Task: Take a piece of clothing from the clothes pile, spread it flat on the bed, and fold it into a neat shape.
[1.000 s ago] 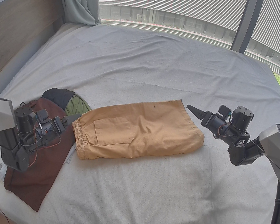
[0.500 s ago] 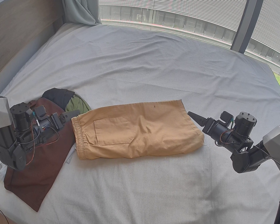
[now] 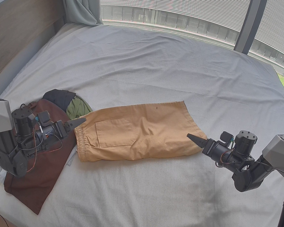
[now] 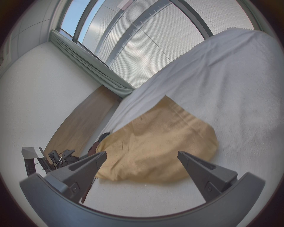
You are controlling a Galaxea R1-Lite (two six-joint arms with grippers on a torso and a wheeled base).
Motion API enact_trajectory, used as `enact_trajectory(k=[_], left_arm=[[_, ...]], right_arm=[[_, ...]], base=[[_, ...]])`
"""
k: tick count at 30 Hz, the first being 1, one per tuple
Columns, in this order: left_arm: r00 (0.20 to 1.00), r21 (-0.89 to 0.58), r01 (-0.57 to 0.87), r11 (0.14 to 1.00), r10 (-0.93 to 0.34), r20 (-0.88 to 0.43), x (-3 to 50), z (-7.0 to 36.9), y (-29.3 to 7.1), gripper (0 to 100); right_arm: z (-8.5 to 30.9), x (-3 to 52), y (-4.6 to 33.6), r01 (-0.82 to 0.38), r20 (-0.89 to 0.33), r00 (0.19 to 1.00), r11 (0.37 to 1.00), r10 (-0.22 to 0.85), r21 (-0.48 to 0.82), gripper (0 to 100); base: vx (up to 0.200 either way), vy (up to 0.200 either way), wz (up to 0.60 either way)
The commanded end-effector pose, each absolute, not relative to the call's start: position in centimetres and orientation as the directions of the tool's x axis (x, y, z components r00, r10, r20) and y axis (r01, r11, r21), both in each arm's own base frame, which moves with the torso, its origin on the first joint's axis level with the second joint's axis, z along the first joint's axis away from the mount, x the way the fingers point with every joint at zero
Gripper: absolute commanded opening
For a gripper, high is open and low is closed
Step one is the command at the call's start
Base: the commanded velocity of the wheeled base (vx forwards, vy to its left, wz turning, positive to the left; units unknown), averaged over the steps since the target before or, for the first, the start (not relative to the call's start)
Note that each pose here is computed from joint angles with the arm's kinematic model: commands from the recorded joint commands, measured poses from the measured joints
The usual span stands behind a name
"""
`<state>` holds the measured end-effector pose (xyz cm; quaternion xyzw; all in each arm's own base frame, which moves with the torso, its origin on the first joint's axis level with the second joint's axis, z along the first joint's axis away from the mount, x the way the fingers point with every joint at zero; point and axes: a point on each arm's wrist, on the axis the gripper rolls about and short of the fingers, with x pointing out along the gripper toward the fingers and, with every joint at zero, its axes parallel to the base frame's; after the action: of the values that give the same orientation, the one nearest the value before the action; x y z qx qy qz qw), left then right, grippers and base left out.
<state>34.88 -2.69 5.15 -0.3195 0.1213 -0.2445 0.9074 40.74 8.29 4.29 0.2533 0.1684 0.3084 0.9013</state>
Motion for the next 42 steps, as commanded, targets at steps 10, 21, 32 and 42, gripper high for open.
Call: enact_trajectory(k=[10,21,32,42], left_arm=[[0.842,-0.481,0.433,0.763,-0.532,-0.086,34.2,4.8,-3.4,100],[0.839,-0.440,0.449,0.778,-0.536,-0.092,34.2,4.6,-3.6,100],[0.840,-0.428,0.448,0.784,-0.533,-0.097,34.3,4.4,-3.5,100],[0.839,-0.430,0.449,0.783,-0.535,-0.097,34.3,4.4,-3.5,100]], right_arm=[[0.3,38.0,7.9,-0.408,-0.234,0.735,0.690,0.637,0.598,100],[-2.4,38.8,9.4,-0.386,-0.264,0.727,0.695,0.634,0.606,100],[-5.3,41.4,14.0,-0.389,-0.129,0.761,0.607,0.635,0.693,100],[-5.6,43.4,15.5,-0.435,-0.010,0.802,0.597,0.597,0.674,100]], base=[[0.000,0.000,0.00],[0.000,0.000,0.00],[0.000,0.000,0.00],[0.000,0.000,0.00]])
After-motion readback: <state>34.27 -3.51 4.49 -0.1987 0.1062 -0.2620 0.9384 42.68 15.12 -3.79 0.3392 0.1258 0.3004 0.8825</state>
